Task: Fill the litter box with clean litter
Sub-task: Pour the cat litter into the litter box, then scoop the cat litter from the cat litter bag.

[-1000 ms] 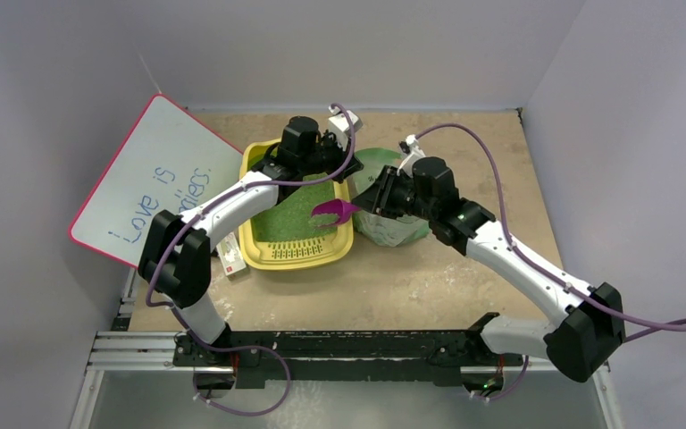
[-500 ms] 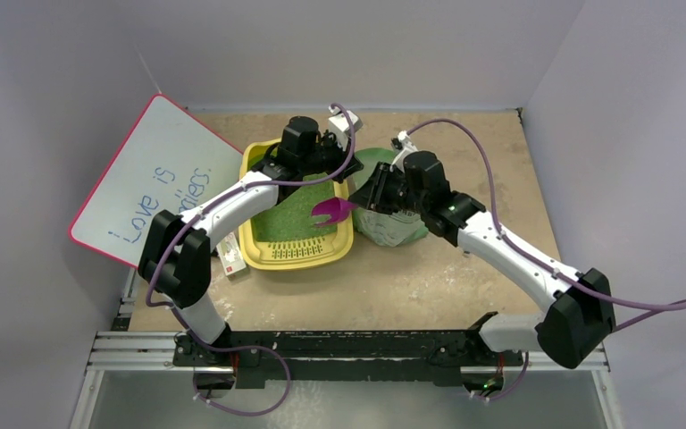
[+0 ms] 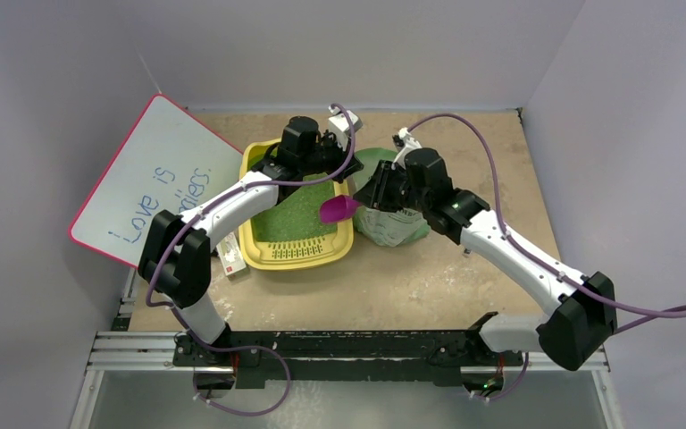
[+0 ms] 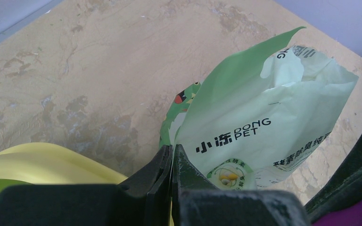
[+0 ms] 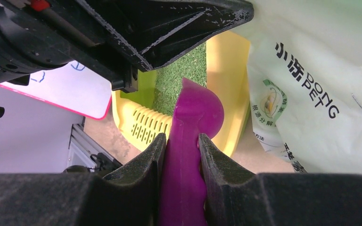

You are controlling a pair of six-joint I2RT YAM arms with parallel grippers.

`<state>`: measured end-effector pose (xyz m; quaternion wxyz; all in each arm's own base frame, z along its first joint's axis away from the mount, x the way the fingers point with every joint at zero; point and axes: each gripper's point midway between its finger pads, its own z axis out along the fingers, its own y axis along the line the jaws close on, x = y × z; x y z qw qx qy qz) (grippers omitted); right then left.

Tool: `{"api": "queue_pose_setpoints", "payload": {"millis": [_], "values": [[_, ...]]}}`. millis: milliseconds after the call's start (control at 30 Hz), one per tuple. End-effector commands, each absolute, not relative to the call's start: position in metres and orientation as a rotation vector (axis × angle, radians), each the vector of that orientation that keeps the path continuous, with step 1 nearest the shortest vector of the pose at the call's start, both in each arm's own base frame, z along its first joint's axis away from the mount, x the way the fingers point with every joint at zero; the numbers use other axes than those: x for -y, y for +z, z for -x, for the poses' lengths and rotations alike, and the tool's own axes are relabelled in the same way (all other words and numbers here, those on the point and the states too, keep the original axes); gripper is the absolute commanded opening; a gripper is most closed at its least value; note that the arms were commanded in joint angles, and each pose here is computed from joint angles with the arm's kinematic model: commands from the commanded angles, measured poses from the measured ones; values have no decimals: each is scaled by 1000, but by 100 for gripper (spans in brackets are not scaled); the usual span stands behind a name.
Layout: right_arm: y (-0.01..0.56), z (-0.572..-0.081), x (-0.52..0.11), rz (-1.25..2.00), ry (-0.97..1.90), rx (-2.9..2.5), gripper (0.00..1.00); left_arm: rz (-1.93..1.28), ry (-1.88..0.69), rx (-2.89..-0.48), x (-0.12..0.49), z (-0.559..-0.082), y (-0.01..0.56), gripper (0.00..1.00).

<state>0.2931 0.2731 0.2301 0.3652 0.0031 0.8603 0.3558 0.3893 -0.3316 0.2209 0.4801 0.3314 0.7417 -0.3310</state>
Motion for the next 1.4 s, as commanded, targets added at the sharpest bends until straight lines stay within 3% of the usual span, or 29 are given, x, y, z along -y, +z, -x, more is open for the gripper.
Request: {"api": "queue_pose_setpoints", "payload": {"millis": [0, 367, 900, 1367], "values": [[270, -292, -285, 92, 1004, -2110, 0, -790, -818, -1769, 332, -391, 236, 0], [282, -284, -261, 9, 952, -2060, 0, -792, -818, -1771, 332, -391, 236, 0], [311, -255, -232, 129, 852, -2100, 0, -796, -824, -1764, 332, -390, 239, 0], [350, -240, -172, 100, 574, -2073, 0, -797, -829, -1760, 334, -390, 240, 0]]}}
